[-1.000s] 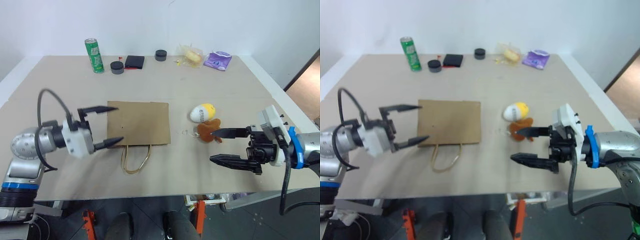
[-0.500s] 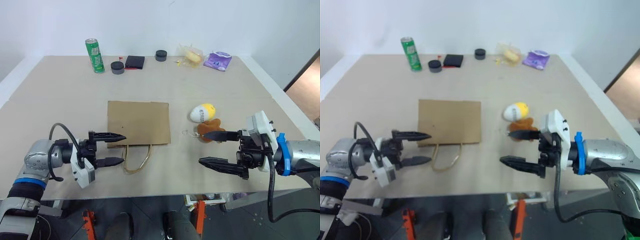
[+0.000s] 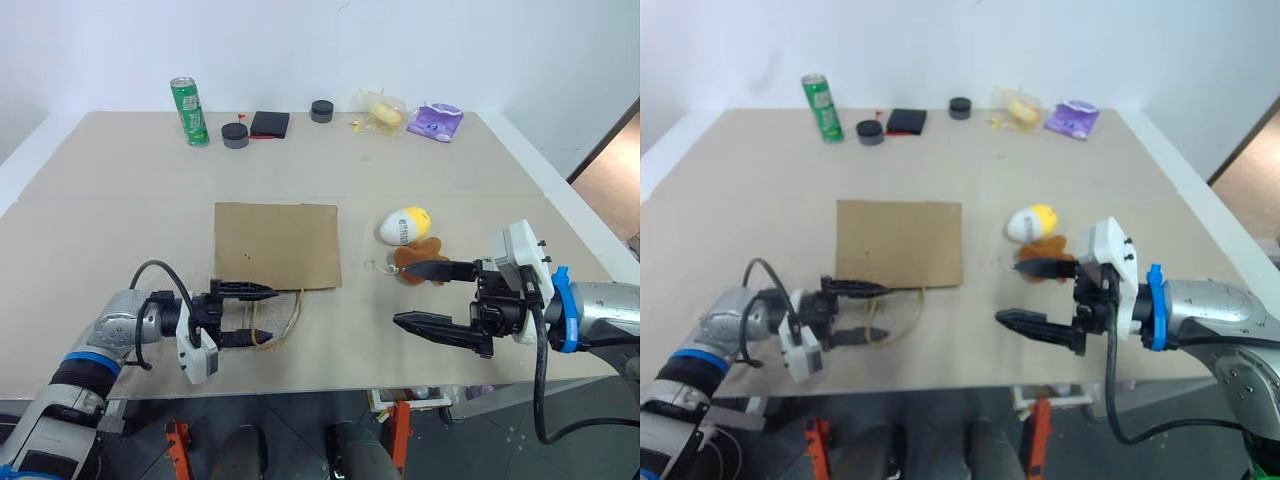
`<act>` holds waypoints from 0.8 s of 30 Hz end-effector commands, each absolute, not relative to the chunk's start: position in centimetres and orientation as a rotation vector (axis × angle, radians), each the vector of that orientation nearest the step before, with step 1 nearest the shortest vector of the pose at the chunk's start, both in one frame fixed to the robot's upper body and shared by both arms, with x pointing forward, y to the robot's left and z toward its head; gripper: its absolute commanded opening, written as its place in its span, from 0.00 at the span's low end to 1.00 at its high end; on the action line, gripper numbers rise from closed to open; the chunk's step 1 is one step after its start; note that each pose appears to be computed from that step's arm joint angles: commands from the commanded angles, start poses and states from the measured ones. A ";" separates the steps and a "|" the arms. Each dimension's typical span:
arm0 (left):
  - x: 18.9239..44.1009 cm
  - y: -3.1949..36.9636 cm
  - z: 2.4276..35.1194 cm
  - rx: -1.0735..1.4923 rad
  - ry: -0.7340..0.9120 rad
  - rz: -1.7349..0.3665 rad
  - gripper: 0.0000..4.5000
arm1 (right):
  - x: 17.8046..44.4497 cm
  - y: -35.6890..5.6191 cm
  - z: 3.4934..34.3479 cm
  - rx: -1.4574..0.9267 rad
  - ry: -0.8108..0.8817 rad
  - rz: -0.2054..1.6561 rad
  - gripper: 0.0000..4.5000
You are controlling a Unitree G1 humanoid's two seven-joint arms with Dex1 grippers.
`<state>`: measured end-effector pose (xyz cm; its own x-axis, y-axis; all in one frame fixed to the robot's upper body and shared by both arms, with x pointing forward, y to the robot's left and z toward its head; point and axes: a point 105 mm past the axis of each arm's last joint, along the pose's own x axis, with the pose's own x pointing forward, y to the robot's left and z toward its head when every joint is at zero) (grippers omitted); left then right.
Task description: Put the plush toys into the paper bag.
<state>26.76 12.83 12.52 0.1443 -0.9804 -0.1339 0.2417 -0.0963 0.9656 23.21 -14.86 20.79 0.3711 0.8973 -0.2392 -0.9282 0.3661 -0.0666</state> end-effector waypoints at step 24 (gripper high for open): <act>30.9 9.3 22.0 0.422 -0.677 -0.979 0.00 | 27.7 -10.3 17.5 -0.007 0.048 0.902 0.81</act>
<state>31.05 9.16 20.65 0.3697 -0.8847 0.2840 0.6109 0.4617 0.6431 27.02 -10.68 17.13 0.5845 0.8087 -0.0656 -0.8070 0.5879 0.0567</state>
